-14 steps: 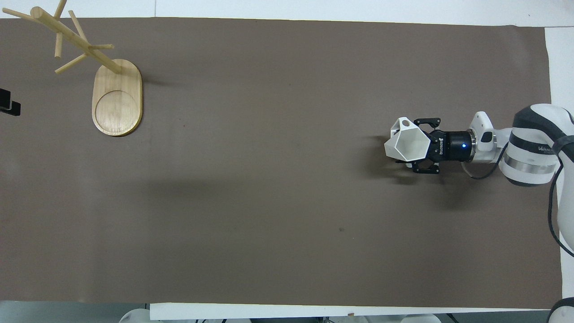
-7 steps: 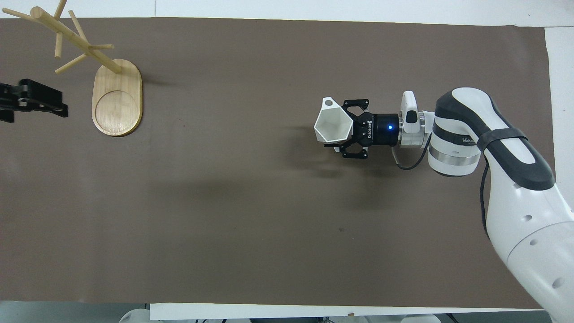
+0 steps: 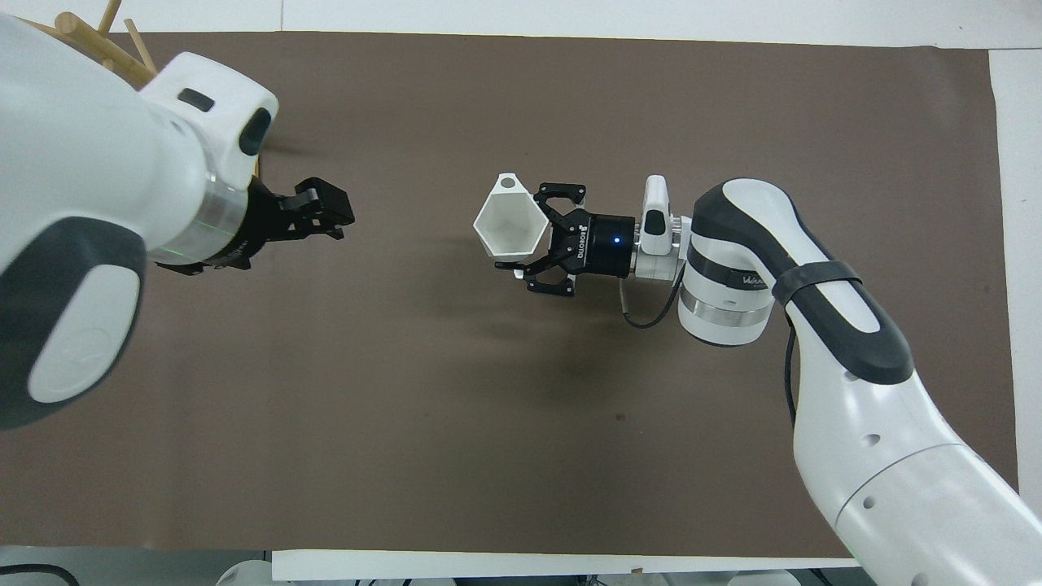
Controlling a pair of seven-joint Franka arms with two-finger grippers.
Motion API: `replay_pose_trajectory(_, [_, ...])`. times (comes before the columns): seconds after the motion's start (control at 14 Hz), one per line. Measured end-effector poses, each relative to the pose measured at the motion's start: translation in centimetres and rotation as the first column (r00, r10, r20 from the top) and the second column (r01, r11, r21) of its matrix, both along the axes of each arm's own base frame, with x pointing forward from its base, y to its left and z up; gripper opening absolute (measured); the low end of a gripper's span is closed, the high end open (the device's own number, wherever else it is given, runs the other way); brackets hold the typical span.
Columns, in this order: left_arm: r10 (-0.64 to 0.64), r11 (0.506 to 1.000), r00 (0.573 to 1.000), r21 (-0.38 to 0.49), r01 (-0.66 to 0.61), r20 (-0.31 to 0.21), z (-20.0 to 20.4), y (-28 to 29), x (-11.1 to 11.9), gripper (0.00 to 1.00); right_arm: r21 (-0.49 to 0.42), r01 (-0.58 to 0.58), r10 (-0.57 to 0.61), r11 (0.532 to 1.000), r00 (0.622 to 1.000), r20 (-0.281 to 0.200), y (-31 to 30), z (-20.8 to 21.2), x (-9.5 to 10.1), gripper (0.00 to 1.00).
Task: Hang cup on rack
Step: 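Carry the cup with the right gripper while the left gripper grasps it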
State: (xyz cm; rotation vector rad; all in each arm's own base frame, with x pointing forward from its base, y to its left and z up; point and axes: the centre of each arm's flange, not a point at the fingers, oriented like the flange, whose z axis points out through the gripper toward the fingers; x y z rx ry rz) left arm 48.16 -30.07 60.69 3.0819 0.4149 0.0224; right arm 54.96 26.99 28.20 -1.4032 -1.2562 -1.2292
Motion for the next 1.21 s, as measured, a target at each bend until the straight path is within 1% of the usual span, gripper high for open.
replay_pose_trajectory(0.21, [0.113,0.994,0.994,0.003,-0.113,-0.008,-2.3,-3.3,-0.4,1.00,-0.008,-0.021,0.021,1.000,1.000,0.007,1.9,0.3,-0.7,0.80])
replay_pose_trajectory(0.36, [0.187,0.982,0.982,0.016,-0.186,-0.022,-3.9,-4.6,-0.3,1.00,-0.052,-0.005,0.006,0.999,1.000,0.025,3.0,0.9,-1.0,0.80])
replay_pose_trajectory(0.5, [0.257,0.966,0.966,0.024,-0.257,-0.027,-5.6,-6.4,-0.5,1.00,-0.115,0.031,-0.024,0.993,0.998,0.058,4.2,2.4,-1.3,0.80])
replay_pose_trajectory(0.57, [0.278,0.960,0.960,0.028,-0.277,-0.029,-6.3,-7.3,-0.7,1.00,-0.140,0.048,-0.038,0.989,0.997,0.072,4.9,3.3,-1.7,0.80])
replay_pose_trajectory(0.71, [0.292,0.956,0.956,0.036,-0.291,-0.033,-7.3,-8.0,-0.7,1.00,-0.152,0.061,-0.049,0.986,0.995,0.085,5.6,4.7,-2.1,0.80])
replay_pose_trajectory(0.93, [0.291,0.956,0.956,0.049,-0.288,-0.042,-8.6,-8.1,-0.9,0.98,-0.151,0.068,-0.056,0.986,0.995,0.085,5.3,4.8,-2.0,0.80])
replay_pose_trajectory(1.14, [0.286,0.958,0.958,0.038,-0.284,-0.034,-9.1,-8.4,-1.0,0.64,-0.150,0.071,-0.058,0.986,0.995,0.084,5.2,4.8,-1.9,0.80])
replay_pose_trajectory(1.21, [0.286,0.958,0.958,0.027,-0.285,-0.027,-9.2,-8.5,-0.9,0.50,-0.149,0.071,-0.059,0.986,0.995,0.085,5.3,4.8,-1.9,0.80])
